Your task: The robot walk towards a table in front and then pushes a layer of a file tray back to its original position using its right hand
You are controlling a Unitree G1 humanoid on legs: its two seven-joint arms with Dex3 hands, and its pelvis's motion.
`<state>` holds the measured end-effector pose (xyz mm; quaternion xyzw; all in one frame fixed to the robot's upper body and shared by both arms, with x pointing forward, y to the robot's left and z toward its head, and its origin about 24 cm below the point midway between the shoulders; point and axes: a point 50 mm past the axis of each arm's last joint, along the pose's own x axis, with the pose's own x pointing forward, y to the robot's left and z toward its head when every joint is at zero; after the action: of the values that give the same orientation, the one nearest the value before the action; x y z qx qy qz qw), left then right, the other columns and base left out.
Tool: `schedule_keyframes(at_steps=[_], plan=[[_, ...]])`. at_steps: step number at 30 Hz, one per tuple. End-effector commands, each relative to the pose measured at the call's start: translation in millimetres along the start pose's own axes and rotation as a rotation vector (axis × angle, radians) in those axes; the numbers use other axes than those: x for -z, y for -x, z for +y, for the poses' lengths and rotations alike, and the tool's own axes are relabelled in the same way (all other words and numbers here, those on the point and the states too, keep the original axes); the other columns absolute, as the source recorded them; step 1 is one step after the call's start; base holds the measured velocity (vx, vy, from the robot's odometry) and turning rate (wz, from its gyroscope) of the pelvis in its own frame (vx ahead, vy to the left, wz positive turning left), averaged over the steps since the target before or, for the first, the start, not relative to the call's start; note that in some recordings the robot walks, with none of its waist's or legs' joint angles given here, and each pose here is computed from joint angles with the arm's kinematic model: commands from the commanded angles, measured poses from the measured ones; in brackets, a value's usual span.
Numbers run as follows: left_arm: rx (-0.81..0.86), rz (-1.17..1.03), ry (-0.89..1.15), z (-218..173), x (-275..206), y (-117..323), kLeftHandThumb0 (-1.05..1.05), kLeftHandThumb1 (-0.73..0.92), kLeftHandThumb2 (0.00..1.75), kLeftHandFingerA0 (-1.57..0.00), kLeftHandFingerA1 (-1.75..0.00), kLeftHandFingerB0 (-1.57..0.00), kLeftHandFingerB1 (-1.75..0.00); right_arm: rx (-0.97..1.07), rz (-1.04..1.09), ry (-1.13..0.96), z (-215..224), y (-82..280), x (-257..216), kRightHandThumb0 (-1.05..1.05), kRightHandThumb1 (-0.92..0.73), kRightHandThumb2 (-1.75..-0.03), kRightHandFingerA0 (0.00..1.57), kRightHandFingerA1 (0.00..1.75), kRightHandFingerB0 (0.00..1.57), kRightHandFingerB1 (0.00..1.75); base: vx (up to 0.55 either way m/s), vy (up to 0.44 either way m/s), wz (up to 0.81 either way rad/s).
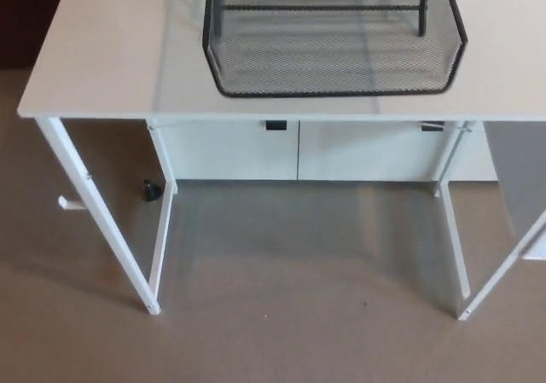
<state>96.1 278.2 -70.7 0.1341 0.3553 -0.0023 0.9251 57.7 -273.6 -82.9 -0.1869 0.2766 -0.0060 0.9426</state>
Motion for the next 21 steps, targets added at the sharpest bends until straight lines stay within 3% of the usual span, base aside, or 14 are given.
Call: schedule_keyframes(at_steps=[1,14,15,16,17,18,19,20,21], plan=[[-0.023,0.008,-0.037,5.4,-0.7,1.7,-0.19,0.43,0.87,-0.20,-0.52,-0.19,-0.49,0.012,0.019,0.000,-1.3,2.3,4.4,-0.59,-0.63,-0.60,0.54,0.45,0.42,0.34,0.16,0.031,-0.12],[-0.015,0.014,-0.034,5.2,0.6,2.6,-0.19,0.42,0.86,-0.22,-0.53,-0.21,-0.50,0.002,0.023,-0.007,0.2,4.2,6.3,-0.57,-0.63,-0.59,0.57,0.48,0.44,0.35,0.17,0.198,-0.08],[-0.011,0.013,-0.032,5.4,0.6,2.3,-0.19,0.42,0.86,-0.23,-0.53,-0.22,-0.50,0.005,0.020,-0.017,0.4,4.4,6.6,-0.63,-0.52,-0.87,0.52,0.58,0.38,0.49,0.12,0.040,0.06],[-0.010,0.014,-0.033,5.5,0.7,2.2,-0.19,0.42,0.86,-0.23,-0.53,-0.22,-0.50,0.008,0.019,-0.019,0.6,4.4,6.8,-0.63,-0.52,-0.87,0.52,0.58,0.38,0.49,0.13,0.022,0.06],[-0.013,0.015,-0.034,5.8,0.3,2.3,-0.22,0.60,0.58,-0.33,-0.39,-0.34,-0.35,0.006,0.019,-0.020,0.9,3.8,7.0,-0.62,-0.52,-0.87,0.52,0.58,0.38,0.49,0.15,-0.012,0.03],[-0.014,0.014,-0.032,6.2,0.2,2.1,-0.21,0.60,0.58,-0.33,-0.39,-0.34,-0.35,0.005,0.019,-0.021,1.3,3.6,7.2,-0.63,-0.52,-0.87,0.52,0.58,0.37,0.49,0.10,-0.035,0.04],[-0.013,0.015,-0.031,6.0,0.3,2.1,-0.19,0.41,0.85,-0.23,-0.53,-0.23,-0.50,0.003,0.021,-0.014,1.3,3.6,6.9,-0.64,-0.53,-0.88,0.52,0.59,0.36,0.49,0.10,-0.049,0.05],[-0.010,0.017,-0.032,5.5,0.6,2.1,-0.19,0.41,0.85,-0.23,-0.53,-0.23,-0.50,-0.001,0.023,-0.004,1.1,3.8,6.4,-0.64,-0.53,-0.88,0.52,0.59,0.36,0.49,0.17,-0.085,0.08],[-0.009,0.015,-0.033,5.4,0.3,2.3,-0.22,0.60,0.58,-0.33,-0.39,-0.34,-0.35,-0.007,0.024,-0.009,1.1,4.3,5.8,-0.65,-0.54,-0.89,0.51,0.60,0.36,0.49,0.15,-0.122,0.17]])
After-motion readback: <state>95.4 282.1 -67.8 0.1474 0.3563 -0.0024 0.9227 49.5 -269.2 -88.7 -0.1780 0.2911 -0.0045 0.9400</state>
